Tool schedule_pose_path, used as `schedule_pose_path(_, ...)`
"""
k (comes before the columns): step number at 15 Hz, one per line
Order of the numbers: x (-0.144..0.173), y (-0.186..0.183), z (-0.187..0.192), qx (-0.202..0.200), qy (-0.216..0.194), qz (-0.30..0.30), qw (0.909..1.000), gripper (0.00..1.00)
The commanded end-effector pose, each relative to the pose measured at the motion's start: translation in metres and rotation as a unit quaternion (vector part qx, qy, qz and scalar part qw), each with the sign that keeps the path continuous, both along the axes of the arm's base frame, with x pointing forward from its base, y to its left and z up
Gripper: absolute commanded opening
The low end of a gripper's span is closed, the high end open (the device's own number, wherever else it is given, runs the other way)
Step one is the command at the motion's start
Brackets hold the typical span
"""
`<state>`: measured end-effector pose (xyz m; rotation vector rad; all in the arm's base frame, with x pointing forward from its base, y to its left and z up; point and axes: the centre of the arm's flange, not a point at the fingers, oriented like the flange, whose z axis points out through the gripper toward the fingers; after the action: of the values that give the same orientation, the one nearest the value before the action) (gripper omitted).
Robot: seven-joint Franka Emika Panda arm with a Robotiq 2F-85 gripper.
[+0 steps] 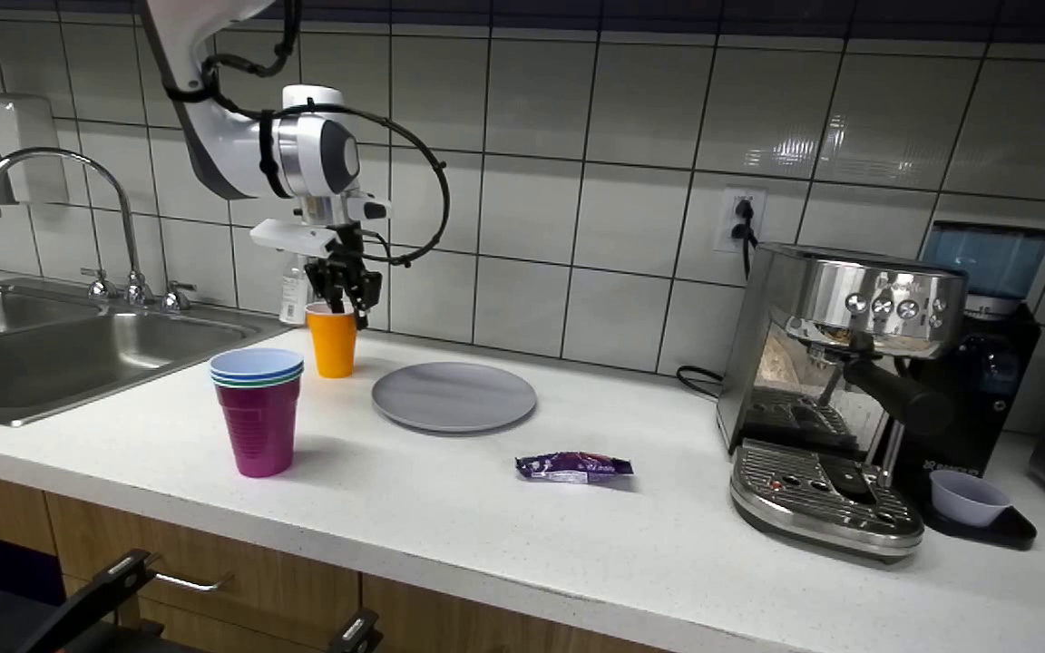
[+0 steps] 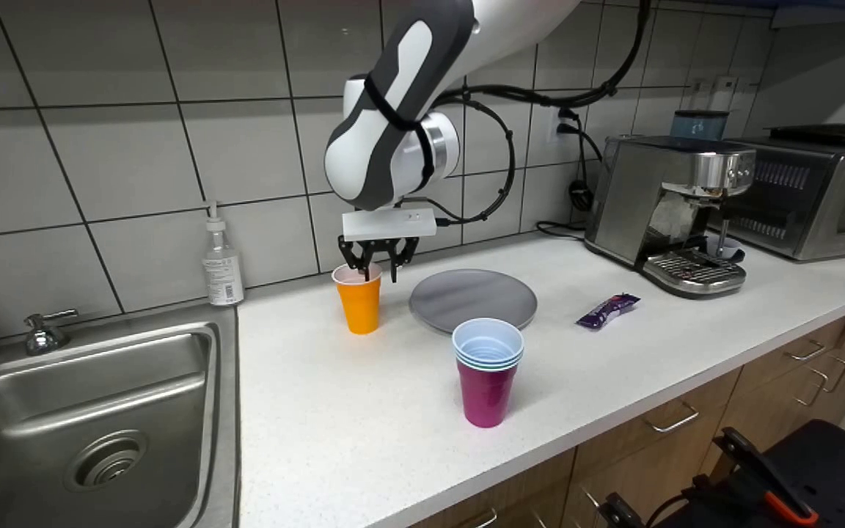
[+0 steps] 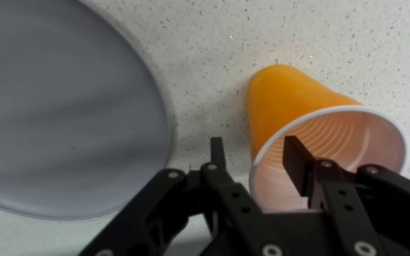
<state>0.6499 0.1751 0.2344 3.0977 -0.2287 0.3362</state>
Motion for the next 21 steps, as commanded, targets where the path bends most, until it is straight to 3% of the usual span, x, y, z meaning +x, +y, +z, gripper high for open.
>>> schedule_pose_path(1, 0.007, 0.003, -0.001, -0.003, -0.007, -0.012, 0.9999, 0.18)
schedule_pose_path(3, 0.007, 0.001, -0.002, -0.005, -0.007, -0.013, 0.9999, 0.03)
schedule_pose_path(4, 0.007, 0.0, -0.002, -0.005, -0.007, -0.013, 0.9999, 0.0)
schedule_pose_path(21, -0.01, -0.036, 0.038, 0.023, -0.031, 0.011, 0.9992, 0.01)
